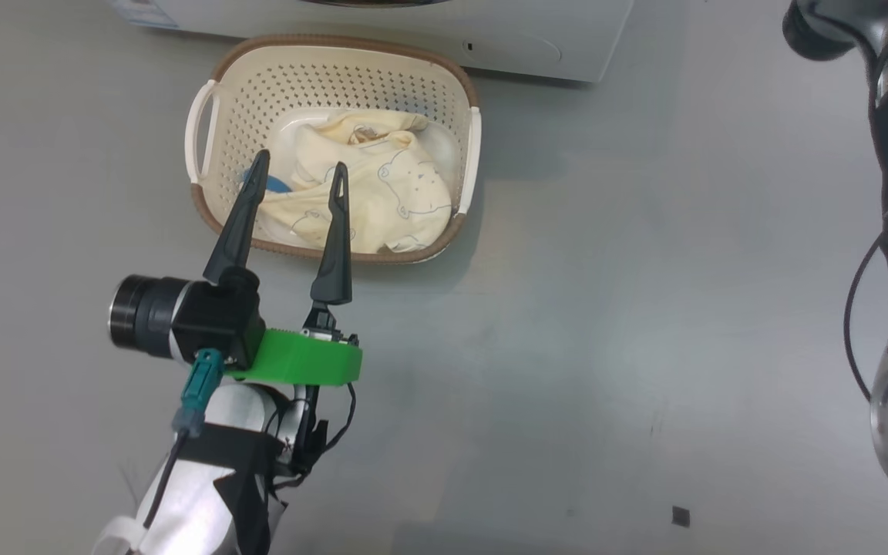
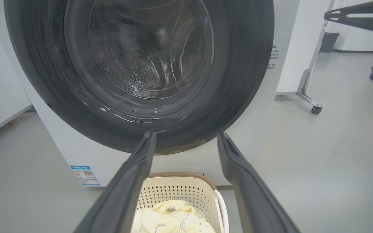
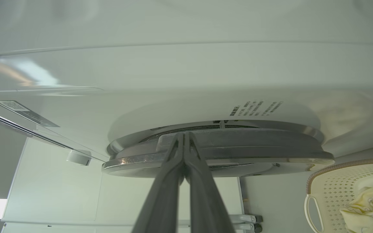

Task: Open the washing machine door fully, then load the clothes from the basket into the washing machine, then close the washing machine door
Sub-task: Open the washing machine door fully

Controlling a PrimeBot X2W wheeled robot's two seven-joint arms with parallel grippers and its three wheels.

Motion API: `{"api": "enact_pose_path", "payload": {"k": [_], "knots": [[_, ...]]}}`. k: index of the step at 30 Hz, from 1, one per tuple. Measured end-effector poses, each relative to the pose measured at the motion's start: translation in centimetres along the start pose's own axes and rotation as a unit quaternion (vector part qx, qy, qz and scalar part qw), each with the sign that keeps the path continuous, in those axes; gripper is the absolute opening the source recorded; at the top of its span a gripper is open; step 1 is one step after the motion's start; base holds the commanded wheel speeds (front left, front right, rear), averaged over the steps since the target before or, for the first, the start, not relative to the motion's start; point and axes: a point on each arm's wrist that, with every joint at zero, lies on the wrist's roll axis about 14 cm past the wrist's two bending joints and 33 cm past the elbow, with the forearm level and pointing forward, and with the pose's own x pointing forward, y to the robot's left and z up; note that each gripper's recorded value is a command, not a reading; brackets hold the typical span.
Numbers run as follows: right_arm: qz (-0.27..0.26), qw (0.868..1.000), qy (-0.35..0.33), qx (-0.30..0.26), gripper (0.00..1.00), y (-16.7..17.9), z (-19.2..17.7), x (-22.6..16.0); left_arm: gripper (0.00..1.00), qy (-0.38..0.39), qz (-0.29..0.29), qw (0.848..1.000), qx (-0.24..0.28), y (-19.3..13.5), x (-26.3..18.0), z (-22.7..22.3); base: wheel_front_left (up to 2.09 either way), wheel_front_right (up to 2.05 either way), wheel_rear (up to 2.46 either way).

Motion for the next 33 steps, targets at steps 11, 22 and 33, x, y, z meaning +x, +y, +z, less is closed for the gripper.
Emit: {"api": "enact_pose_path", "payload": {"k": [11, 22, 33], "knots": [[-0.002, 0.996, 0.079, -0.033, 0.00, 0.9, -4.4, 5.7, 1.00, 0.006, 0.023, 1.000, 0.001, 1.5, -0.1, -0.4, 0.00, 0.00, 0.00], [-0.019, 0.994, 0.097, -0.050, 0.00, 0.2, -5.7, 8.8, 1.00, 0.015, 0.029, 0.999, 0.002, 1.7, -0.1, -1.1, 0.00, 0.00, 0.00], [-0.031, 0.988, 0.136, -0.072, 0.00, -0.7, -6.8, 9.2, 1.00, 0.022, 0.034, 0.999, -0.001, 1.7, 0.0, -1.7, 0.00, 0.00, 0.00]]}}
